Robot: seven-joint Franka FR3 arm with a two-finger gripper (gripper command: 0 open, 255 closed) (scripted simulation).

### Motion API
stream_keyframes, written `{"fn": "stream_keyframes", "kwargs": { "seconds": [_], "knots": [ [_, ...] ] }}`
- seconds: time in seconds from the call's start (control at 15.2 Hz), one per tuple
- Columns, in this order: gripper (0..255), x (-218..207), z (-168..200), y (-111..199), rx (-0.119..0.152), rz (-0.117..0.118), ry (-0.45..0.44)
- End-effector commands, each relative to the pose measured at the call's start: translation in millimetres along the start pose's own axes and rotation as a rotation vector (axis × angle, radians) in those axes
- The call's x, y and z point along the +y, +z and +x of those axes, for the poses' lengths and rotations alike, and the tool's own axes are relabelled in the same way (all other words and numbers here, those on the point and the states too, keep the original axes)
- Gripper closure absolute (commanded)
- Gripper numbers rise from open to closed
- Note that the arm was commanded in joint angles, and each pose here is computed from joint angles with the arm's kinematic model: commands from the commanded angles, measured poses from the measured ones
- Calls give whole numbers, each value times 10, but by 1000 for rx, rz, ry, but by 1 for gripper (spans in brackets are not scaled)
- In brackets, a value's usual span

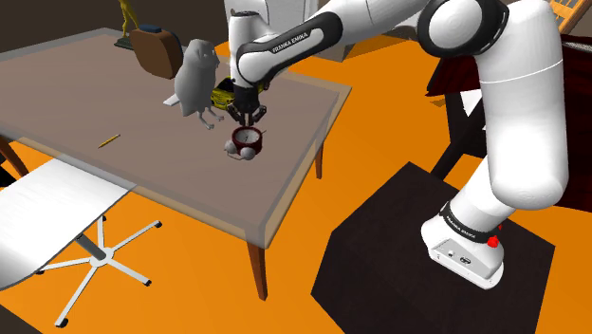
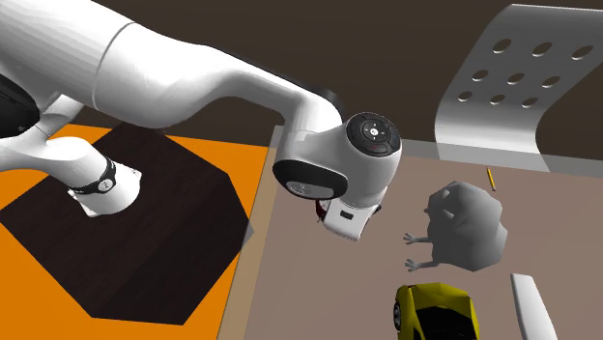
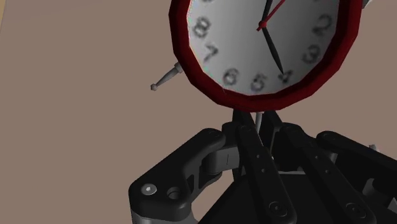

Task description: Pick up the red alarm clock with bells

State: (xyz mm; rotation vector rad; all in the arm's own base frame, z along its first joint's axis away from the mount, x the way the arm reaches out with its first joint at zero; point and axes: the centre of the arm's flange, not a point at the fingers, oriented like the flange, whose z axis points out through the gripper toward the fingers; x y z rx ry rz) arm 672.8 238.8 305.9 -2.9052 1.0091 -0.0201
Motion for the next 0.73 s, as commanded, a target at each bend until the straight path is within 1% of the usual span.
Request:
{"fn": "stream_keyframes", "kwargs": {
  "seconds": [0.0,0.53,0.66],
  "knots": [
    [255,-11,9,-112,0,0,0],
    [255,-39,5,-534,0,0,0],
    [255,-40,5,-542,0,0,0]
  ]
}}
